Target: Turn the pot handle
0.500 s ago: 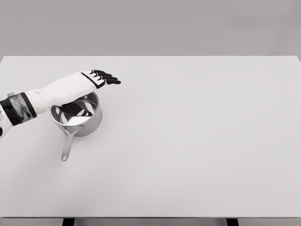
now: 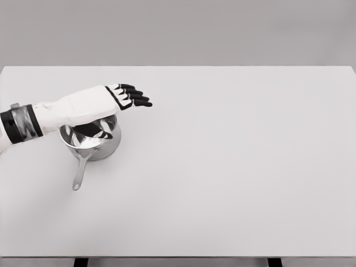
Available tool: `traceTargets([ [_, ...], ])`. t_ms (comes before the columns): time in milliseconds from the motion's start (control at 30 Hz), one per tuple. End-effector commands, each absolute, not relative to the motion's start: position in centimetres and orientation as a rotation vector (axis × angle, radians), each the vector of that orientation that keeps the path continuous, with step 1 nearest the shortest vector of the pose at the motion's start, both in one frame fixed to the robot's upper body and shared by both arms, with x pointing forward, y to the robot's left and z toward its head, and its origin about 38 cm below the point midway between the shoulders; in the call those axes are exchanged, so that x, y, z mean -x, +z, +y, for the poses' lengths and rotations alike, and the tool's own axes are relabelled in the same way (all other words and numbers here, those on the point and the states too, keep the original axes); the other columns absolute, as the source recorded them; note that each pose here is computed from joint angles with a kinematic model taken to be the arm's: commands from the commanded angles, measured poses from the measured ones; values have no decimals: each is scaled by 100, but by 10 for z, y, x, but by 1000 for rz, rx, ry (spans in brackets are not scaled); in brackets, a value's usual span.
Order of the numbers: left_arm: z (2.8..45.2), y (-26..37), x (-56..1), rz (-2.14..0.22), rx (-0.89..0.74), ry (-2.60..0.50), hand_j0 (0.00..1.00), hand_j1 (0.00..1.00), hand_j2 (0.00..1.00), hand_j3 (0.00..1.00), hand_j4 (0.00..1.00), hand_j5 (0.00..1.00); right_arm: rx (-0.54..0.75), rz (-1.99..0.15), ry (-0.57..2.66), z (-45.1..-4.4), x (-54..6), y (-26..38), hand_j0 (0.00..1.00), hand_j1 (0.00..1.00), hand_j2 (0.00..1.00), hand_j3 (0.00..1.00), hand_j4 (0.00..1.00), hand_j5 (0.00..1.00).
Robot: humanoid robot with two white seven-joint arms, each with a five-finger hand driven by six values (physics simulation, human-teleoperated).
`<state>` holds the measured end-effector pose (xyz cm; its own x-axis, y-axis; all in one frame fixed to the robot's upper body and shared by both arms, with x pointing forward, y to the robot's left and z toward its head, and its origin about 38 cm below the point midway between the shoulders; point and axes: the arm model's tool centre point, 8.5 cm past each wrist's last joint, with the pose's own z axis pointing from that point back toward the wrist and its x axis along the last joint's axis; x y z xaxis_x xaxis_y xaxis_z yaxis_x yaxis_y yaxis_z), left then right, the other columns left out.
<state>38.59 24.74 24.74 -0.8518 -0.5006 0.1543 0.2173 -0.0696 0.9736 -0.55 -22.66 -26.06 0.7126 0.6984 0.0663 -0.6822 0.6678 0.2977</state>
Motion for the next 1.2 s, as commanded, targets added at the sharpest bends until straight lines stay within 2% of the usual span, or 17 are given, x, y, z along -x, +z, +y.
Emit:
traceTargets([
  [0,249,232,-371,-1705,-198,-2084,100,100,100,100,100,100,-314,55,779,-227,5,-261,100,100,100,100,100,100],
  [67,273,238,-370,-1621,-244,-2154,100,100,100,100,100,100,-314,55,779,-227,6,-261,100,100,100,100,100,100],
  [200,287,217,-359,-1531,-208,-2163,100,100,100,100,100,100,-314,55,779,-227,6,-261,100,100,100,100,100,100],
  [533,288,213,-354,-1525,-191,-2163,100,100,100,100,100,100,-314,55,779,-227,6,-261,100,100,100,100,100,100],
  [1167,328,211,-359,-1395,-256,-2145,100,100,100,100,100,100,-314,55,779,-227,6,-261,100,100,100,100,100,100],
])
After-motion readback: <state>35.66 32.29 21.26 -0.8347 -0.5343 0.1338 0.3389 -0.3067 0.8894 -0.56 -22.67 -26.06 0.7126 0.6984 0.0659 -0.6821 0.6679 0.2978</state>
